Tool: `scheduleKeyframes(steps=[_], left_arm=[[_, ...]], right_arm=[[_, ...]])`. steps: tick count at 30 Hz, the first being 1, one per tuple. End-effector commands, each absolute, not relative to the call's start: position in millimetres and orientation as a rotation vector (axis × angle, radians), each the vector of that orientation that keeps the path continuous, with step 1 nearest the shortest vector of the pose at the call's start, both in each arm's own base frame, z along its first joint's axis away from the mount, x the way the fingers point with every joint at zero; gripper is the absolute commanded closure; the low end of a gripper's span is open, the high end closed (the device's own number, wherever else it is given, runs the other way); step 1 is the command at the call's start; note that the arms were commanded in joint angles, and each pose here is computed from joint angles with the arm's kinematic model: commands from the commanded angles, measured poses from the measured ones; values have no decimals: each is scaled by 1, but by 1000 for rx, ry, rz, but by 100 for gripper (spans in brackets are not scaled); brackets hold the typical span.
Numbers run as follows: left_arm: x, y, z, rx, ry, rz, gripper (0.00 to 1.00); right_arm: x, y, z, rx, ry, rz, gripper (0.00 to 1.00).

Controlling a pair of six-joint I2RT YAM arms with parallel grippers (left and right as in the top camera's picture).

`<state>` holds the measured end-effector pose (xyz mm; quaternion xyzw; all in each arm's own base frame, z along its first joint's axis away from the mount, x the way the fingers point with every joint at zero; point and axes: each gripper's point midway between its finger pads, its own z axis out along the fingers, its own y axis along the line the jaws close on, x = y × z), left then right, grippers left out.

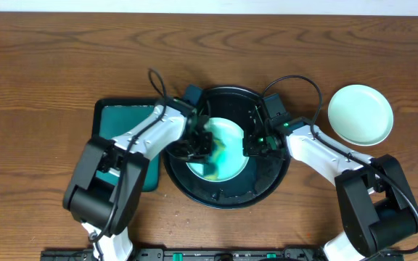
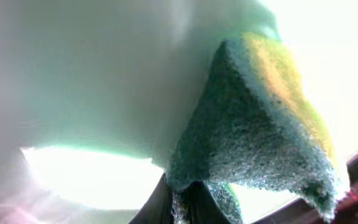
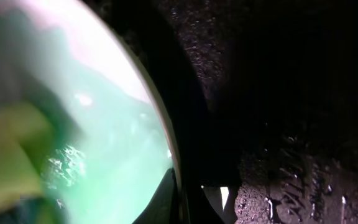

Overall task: Clean dirty plates on tray and stack at the side
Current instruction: 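Scrub the green plate with the sponge while right gripper holds it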

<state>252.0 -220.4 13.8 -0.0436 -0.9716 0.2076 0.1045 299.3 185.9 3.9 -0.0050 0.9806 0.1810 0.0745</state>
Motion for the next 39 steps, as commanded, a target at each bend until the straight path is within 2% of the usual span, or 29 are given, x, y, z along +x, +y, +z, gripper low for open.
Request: scheduleKeyframes(steps=[1, 10, 17, 22, 30, 35, 39], left_arm=[[209, -255, 7, -208, -2657, 786, 93], [255, -267, -4, -133, -2873, 788, 93], [312, -232, -21, -79, -3232, 448, 93], [333, -193, -24, -14, -3370, 117, 93], [322, -117, -25, 154, -3291, -325, 93], [296, -89, -24, 250, -3148, -416, 93], [272, -95, -25, 188, -3045, -341, 93]], right_arm=[[292, 183, -4, -16, 2977, 516, 99], [285, 181, -6, -5, 3006, 503, 99], [281, 178, -7, 12, 3029, 492, 99], [281, 178, -7, 17, 3029, 492, 99], [284, 176, -7, 24, 3018, 469, 99], [285, 177, -7, 23, 3013, 471, 99], [286, 176, -7, 23, 3009, 469, 99]])
